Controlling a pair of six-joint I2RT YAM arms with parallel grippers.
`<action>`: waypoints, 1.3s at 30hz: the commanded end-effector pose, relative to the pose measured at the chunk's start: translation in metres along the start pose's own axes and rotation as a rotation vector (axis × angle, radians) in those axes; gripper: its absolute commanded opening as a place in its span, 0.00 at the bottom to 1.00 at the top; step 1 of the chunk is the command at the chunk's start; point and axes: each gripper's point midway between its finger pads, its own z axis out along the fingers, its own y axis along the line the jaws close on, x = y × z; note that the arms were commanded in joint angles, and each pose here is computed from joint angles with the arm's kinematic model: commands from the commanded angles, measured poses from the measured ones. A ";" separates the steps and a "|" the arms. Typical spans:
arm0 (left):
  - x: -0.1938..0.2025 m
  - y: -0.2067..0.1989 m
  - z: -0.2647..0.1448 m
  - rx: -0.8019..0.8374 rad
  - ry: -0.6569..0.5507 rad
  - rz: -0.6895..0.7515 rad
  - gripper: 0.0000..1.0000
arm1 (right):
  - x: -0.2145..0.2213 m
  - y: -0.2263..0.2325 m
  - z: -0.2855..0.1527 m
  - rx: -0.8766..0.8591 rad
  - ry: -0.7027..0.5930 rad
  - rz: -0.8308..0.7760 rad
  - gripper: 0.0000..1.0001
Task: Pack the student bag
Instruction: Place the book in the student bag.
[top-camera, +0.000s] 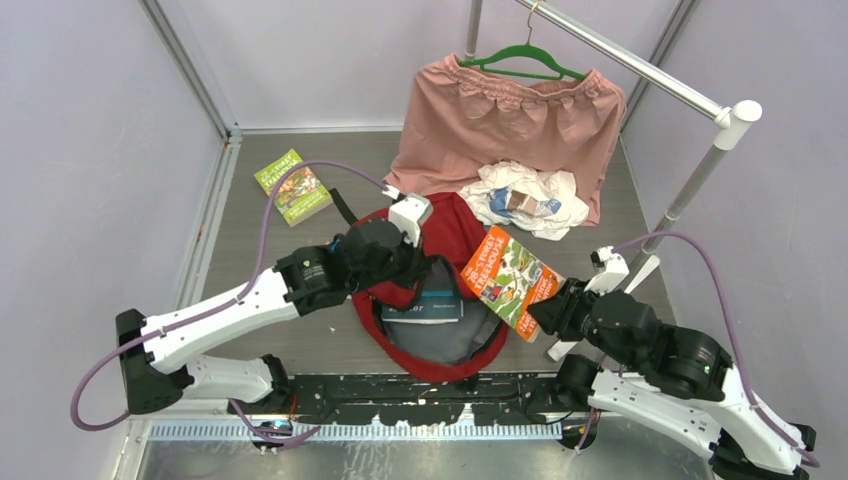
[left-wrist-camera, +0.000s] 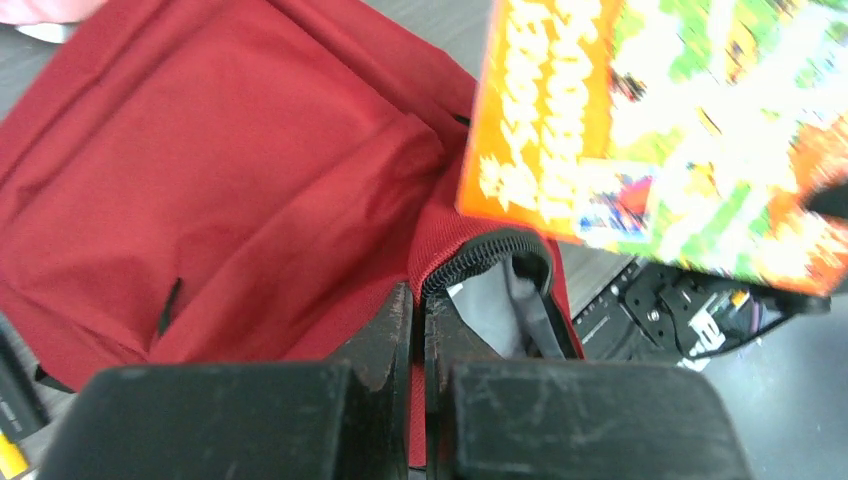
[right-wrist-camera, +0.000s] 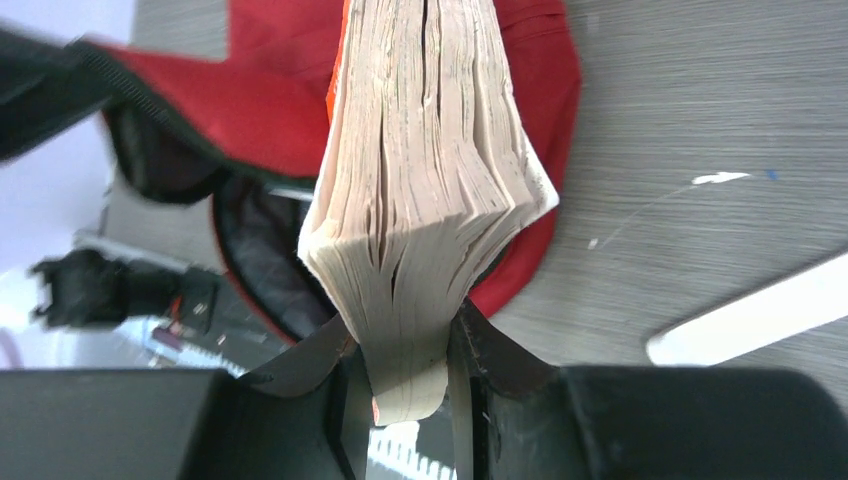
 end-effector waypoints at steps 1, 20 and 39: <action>-0.057 0.015 -0.006 0.004 -0.121 -0.054 0.00 | -0.014 0.069 -0.044 -0.360 0.059 -0.011 0.01; -0.137 0.034 0.010 0.090 -0.189 -0.067 0.00 | 0.058 0.149 -0.058 -0.740 0.550 -0.104 0.01; -0.094 -0.002 -0.011 0.298 -0.166 -0.202 0.00 | 0.054 0.097 0.086 -0.149 0.234 0.516 0.01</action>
